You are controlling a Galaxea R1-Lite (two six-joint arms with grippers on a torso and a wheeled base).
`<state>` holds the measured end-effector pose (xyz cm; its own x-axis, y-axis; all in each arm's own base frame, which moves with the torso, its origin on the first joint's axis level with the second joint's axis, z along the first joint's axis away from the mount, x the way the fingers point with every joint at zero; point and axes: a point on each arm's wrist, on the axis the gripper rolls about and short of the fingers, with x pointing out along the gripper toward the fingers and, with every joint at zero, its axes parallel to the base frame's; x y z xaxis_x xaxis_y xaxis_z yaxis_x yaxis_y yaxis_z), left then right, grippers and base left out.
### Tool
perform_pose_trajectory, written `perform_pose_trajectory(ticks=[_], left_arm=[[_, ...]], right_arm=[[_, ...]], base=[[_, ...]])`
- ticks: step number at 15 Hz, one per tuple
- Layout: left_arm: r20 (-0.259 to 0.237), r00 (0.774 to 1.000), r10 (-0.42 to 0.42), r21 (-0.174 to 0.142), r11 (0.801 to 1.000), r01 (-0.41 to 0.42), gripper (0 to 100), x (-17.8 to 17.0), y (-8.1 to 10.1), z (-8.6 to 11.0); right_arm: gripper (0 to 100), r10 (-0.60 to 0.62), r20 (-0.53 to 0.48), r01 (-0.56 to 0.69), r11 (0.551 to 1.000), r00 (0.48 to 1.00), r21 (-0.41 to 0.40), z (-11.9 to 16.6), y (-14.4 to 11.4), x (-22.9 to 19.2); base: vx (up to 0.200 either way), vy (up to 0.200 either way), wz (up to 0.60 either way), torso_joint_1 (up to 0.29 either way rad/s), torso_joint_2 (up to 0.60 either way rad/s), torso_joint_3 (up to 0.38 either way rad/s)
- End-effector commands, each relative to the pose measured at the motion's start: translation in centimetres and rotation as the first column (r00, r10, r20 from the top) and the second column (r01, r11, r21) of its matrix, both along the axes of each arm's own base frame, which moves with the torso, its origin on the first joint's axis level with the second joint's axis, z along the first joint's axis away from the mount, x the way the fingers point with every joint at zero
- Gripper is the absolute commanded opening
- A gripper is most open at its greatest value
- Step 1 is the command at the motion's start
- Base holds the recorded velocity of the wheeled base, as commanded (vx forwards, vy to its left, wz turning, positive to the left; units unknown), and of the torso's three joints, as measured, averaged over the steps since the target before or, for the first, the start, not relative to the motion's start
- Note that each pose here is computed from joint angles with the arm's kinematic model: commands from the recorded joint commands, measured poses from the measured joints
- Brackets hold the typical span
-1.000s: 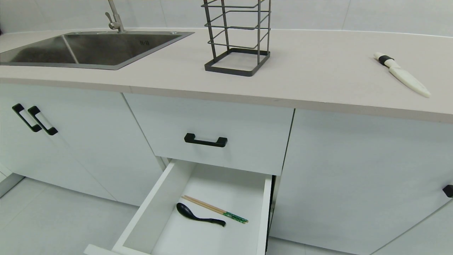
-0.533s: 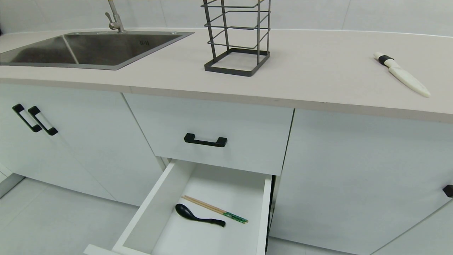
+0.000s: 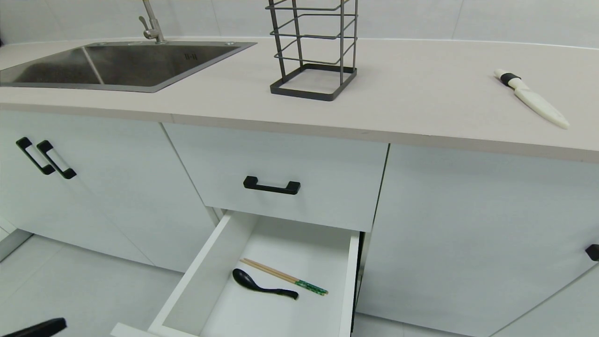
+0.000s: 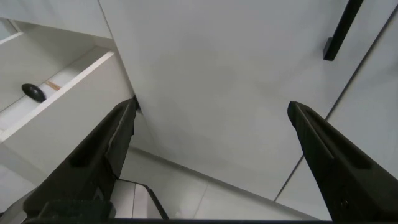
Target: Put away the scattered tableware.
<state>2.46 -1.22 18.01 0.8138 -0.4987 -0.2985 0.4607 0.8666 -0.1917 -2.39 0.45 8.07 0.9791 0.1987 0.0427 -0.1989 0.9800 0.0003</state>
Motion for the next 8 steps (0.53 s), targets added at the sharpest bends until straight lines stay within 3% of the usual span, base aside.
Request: perform_pose_trajectory(ticks=[1, 3, 6, 8], left_arm=[[-0.313, 0.946, -0.085, 0.052, 0.993, 0.106, 100, 3.3, -1.1, -1.6], [-0.373, 0.924, -0.089, 0.080, 0.989, 0.128, 100, 3.7, -1.4, -2.1], [-0.395, 0.916, -0.065, 0.108, 0.987, 0.117, 100, 4.4, -1.6, -2.0], [-0.448, 0.891, -0.079, 0.136, 0.978, 0.155, 100, 4.8, -1.9, -2.5]], right_arm=[[100, -0.001, -0.003, 0.001, 1.000, 1.000, 0.002, 0.0, 0.0, 0.0], [100, -0.001, -0.002, 0.001, 1.000, 1.000, 0.000, 0.0, 0.0, 0.0], [100, -0.001, 0.008, 0.001, 1.000, 1.000, 0.000, 0.0, 0.0, 0.0], [100, -0.002, 0.008, 0.002, 1.000, 1.000, 0.000, 0.0, 0.0, 0.0]], base=[[0.000, 0.000, 0.00, 0.000, 0.00, 0.000], [0.000, 0.000, 0.00, 0.000, 0.00, 0.000], [0.000, 0.000, 0.00, 0.000, 0.00, 0.000], [0.000, 0.000, 0.00, 0.000, 0.00, 0.000]])
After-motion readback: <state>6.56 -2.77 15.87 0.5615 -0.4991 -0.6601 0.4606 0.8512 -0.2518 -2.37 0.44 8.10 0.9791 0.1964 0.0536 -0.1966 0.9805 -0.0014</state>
